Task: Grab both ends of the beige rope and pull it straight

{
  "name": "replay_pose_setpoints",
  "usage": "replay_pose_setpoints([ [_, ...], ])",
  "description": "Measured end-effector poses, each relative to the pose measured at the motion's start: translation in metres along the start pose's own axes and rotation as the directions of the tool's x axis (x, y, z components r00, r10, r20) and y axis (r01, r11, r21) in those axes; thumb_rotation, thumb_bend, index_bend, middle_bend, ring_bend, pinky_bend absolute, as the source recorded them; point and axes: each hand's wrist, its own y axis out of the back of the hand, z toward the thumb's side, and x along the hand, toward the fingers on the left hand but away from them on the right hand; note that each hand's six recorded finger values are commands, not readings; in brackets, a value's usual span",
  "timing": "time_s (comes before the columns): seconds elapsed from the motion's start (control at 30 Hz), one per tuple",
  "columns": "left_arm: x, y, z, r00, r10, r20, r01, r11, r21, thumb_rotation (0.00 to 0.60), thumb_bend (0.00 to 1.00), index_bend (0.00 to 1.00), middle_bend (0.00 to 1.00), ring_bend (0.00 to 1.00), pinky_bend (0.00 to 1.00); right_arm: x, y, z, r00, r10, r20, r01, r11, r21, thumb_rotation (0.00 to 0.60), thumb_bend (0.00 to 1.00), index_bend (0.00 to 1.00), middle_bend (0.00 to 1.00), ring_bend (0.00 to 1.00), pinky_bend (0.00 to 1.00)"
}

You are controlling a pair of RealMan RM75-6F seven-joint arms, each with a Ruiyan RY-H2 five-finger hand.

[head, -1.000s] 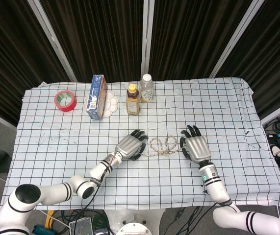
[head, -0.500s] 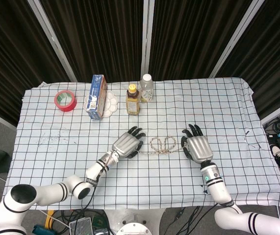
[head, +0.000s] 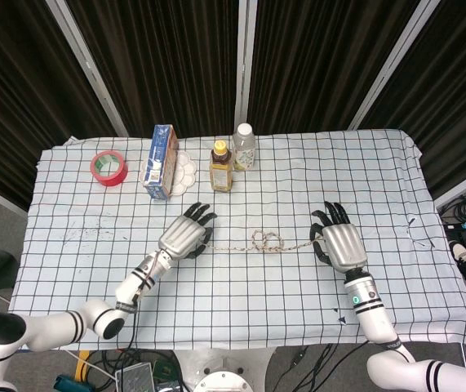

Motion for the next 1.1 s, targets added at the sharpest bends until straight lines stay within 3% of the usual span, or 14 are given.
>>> replay_pose_setpoints([
  [0.27,-0.044,-0.002,-0.043,0.997,0.011,-0.082,-0.009,1.0,0.022,0.6,0.46,0.63,0.15,0.0,0.0,0.004,0.007,-0.015,1.0,-0.008,0.03,0.008,1.0,-0.019,0.6,0.53,0.62,0.21,0.0,0.0],
  [0.57,-0.093,0.003,-0.085,0.981,0.063,-0.183,-0.063,0.998,0.003,0.6,0.46,0.63,0.15,0.0,0.0,0.005,0.013,-0.039,0.996,-0.012,0.087,0.014,1.0,-0.025,0.6,0.53,0.62,0.21,0.0,0.0],
  [0.87,-0.123,0.007,-0.12,0.96,0.084,-0.267,-0.086,0.996,0.001,0.6,0.46,0.63,0.15,0.0,0.0,0.006,0.006,-0.066,0.989,0.012,0.148,-0.01,1.0,-0.021,0.6,0.53,0.62,0.21,0.0,0.0],
  [1.1,-0.138,0.006,-0.132,0.95,0.095,-0.298,-0.096,0.995,0.012,0.6,0.46,0.63,0.15,0.0,0.0,0.007,0.001,-0.088,0.98,0.023,0.198,-0.026,1.0,0.013,0.6,0.53,0.62,0.21,0.0,0.0],
])
